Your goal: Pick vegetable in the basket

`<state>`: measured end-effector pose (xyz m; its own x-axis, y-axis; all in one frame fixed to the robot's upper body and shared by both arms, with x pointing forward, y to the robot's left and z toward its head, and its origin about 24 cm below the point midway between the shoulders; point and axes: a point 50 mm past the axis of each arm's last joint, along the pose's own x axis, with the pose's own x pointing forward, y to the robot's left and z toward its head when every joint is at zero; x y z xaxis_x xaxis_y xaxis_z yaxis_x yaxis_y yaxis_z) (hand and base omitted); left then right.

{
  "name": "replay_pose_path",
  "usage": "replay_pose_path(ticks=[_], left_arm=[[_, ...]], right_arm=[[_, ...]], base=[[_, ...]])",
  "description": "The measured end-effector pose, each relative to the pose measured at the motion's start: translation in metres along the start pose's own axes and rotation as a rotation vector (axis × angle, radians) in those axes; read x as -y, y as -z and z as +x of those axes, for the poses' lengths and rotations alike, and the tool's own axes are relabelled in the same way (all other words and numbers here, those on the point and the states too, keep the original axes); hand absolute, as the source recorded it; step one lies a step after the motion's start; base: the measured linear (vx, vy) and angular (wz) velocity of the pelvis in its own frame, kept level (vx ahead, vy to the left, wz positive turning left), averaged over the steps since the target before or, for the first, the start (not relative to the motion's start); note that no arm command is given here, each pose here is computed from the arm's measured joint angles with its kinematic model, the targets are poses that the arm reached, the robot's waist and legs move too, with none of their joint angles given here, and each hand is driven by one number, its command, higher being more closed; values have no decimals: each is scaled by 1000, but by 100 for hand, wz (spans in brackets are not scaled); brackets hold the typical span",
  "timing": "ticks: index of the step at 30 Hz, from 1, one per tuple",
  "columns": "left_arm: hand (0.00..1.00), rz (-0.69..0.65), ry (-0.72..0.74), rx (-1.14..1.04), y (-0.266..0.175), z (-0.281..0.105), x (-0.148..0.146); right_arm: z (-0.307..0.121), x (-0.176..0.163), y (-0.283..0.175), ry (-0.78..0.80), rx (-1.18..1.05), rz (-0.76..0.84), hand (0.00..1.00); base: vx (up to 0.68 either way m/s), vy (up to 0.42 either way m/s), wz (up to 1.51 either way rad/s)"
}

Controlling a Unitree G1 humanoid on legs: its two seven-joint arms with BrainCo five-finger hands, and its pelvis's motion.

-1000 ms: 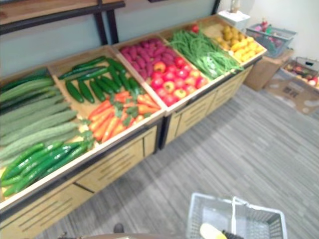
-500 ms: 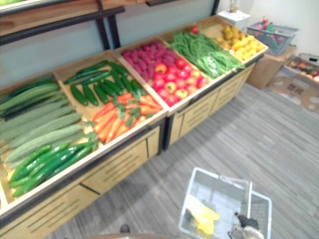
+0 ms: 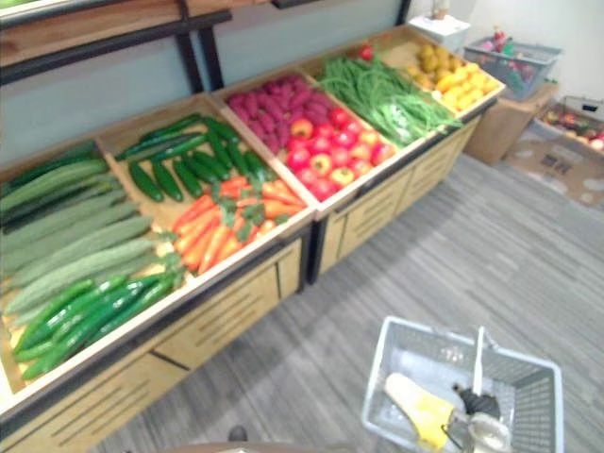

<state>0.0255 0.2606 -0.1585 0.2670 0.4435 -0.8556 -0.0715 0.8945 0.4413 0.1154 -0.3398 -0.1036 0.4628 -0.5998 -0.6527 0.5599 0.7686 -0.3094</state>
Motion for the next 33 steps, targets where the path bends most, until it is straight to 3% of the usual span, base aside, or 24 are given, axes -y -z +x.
replay_pose_path(ticks=[13, 19, 26, 33], left_arm=[[0, 13, 6, 10, 1, -2, 3], [0, 5, 62, 8, 1, -7, 26], [0, 90, 110, 8, 6, -12, 41], [0, 101, 96, -5, 10, -11, 35]], right_arm=[[-2, -6, -16, -13, 90, -31, 100], [-4, -6, -26, -11, 147, -22, 100], [-9, -26, -27, -41, 166, -5, 100], [-6, -30, -23, -59, 137, -85, 100]], base=[[-74, -45, 23], [-5, -58, 1], [182, 181, -22], [300, 209, -19]])
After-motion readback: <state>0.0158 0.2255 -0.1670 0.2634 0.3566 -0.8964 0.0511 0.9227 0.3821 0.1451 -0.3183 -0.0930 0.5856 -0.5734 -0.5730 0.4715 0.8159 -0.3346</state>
